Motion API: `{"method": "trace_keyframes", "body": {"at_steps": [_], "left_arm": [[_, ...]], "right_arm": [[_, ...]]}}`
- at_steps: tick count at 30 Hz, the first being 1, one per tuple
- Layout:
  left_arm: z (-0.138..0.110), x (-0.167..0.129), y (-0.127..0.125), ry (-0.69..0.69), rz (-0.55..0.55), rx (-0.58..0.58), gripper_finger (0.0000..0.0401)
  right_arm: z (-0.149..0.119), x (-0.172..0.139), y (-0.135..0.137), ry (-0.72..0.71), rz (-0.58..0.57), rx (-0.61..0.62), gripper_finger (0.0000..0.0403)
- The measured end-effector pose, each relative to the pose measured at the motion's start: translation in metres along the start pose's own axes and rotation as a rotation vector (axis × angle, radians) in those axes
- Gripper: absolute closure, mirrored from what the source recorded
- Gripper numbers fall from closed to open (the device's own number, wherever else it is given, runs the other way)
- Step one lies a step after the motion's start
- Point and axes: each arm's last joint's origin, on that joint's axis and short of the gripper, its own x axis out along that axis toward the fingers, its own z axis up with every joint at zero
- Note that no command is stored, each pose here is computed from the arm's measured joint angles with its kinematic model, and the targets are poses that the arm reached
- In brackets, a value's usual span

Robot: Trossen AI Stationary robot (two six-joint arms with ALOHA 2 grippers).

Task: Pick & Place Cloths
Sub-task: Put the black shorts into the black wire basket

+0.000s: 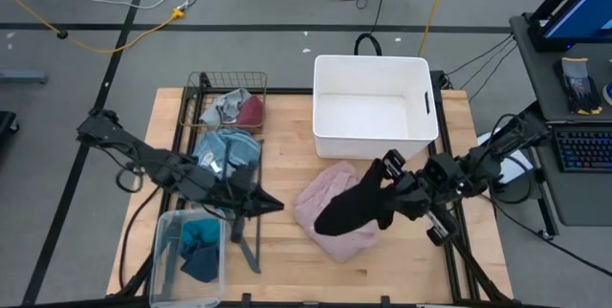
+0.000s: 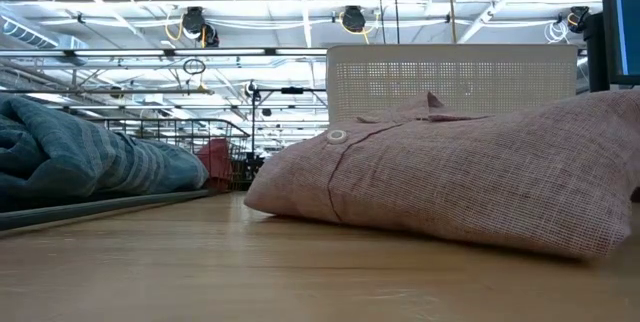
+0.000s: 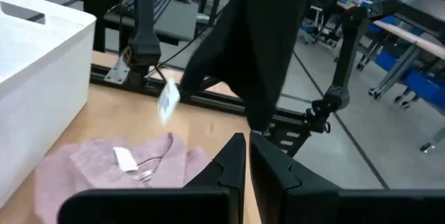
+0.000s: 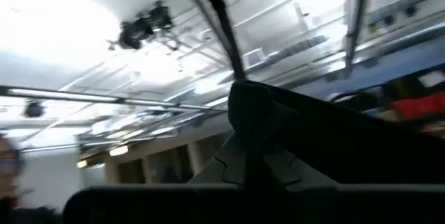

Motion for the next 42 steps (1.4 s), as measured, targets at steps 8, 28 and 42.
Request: {"method": "trace_keyframes", "body": {"at_steps": [8, 28, 42], "left_arm": [[-0.006, 0.024, -0.006, -0.061, -0.026, -0.019, 0.0374], [-0.041, 0.091, -0.003, -0.067, -0.103, -0.090, 0.0199], [-0.038, 0.096, 0.007, -0.073, -0.089, -0.072, 0.0180]], "right_arm": [[0.001, 0.000, -0.005, -0.030, -0.158, -0.049, 0.0403], [0.003, 0.000, -0.004, -0.052, -0.151, -0.037, 0.0403], [0.002, -0.001, -0.002, -0.047, -0.144, -0.029, 0.0403]]}}
